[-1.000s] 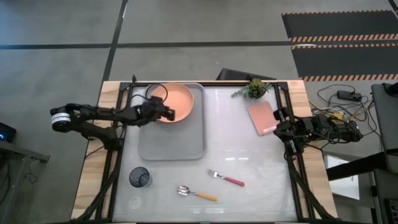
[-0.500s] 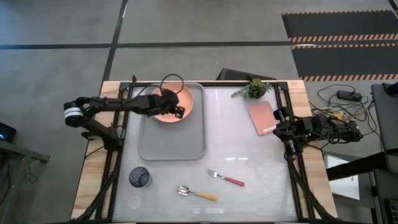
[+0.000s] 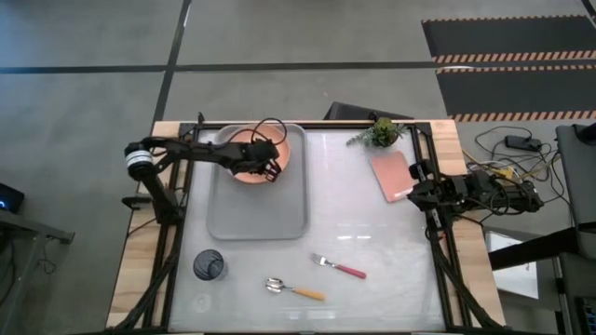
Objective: Pick and place plate/cup/fork/spoon on tray
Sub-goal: Put the orange plate on the gray serving tray, then put the pink fork on the gray serving tray to the left of the orange plate
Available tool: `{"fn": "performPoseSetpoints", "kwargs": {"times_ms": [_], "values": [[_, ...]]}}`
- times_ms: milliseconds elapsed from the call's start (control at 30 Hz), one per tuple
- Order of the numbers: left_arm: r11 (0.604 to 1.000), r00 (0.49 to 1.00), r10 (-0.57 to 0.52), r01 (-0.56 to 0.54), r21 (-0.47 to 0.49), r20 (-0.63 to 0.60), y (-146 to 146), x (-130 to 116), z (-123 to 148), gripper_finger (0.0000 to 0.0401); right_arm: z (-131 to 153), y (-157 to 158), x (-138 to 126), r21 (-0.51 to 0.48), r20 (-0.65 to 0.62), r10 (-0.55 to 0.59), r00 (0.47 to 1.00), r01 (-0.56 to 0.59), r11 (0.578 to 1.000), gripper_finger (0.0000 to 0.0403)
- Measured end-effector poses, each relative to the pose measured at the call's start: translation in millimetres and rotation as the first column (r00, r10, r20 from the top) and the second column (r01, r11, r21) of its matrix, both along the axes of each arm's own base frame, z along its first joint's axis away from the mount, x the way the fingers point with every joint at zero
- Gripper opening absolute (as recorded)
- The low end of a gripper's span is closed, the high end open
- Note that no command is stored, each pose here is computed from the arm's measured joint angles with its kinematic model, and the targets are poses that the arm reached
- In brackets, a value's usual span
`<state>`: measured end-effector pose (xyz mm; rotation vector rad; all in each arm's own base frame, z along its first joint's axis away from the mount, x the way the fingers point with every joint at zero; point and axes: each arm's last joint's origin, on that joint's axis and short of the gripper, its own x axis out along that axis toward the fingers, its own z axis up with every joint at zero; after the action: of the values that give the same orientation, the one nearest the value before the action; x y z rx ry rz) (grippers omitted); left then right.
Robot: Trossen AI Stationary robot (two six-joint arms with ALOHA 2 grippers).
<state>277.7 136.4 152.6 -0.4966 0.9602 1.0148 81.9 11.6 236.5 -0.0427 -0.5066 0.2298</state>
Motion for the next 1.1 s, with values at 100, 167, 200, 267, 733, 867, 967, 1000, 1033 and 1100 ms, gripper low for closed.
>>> {"fn": "performPoseSetpoints", "kwargs": {"times_ms": [100, 167, 200, 267, 733, 867, 967, 1000, 1033, 1100], "values": [[1.0, 1.0, -0.007, 0.007, 0.013, 0.004, 3, 4, -6, 0.0, 0, 0, 0, 0.0, 0.0, 0.0, 1.0, 0.0, 1.0, 0.0009], [1.0, 1.0, -0.01, 0.01, 0.022, 0.021, 5, 7, -7, 0.0, 0, 0, 0, 0.0, 0.0, 0.0, 1.0, 0.0, 1.0, 0.0009], [1.0, 1.0, -0.012, 0.011, 0.025, 0.026, 5, 8, -8, 0.0, 0, 0, 0, 0.0, 0.0, 0.0, 1.0, 0.0, 1.0, 0.0009], [0.999, 0.999, -0.014, 0.013, 0.03, 0.037, 6, 9, -7, 0.0, 0, 0, 0, 0.0, 0.0, 0.0, 1.0, 0.0, 1.0, 0.0009], [0.998, 0.999, 0.0, -0.002, 0.067, 0.04, 5, 3, 6, 0.0, 0, 0, 0, 0.0, -0.001, 0.0, 1.0, 0.0, 1.0, 0.0009], [0.996, 1.0, 0.022, -0.021, 0.087, -0.017, 1, -7, 15, 0.0, 0, 0, 0, 0.006, -0.003, 0.003, 1.0, -0.003, 1.0, 0.0009], [0.996, 0.999, 0.023, -0.02, 0.086, -0.036, -3, -14, 24, 0.0, 0, 0, 0, 0.007, -0.003, 0.004, 1.0, -0.004, 1.0, 0.0009], [0.996, 0.999, 0.022, -0.019, 0.088, -0.033, -4, -16, 28, 0.0, 0, 0, 0, 0.008, -0.003, 0.005, 1.0, -0.004, 1.0, 0.0009], [0.996, 0.999, 0.018, -0.016, 0.091, -0.027, -6, -18, 32, 0.0, 0, 0, 0, 0.011, -0.005, 0.006, 1.0, -0.006, 1.0, 0.0009], [0.995, 1.0, 0.0, 0.002, 0.102, -0.021, -11, -21, 40, 0.0, 0, 0, 0, 0.013, -0.005, 0.007, 1.0, -0.007, 1.0, 0.0009]]}}
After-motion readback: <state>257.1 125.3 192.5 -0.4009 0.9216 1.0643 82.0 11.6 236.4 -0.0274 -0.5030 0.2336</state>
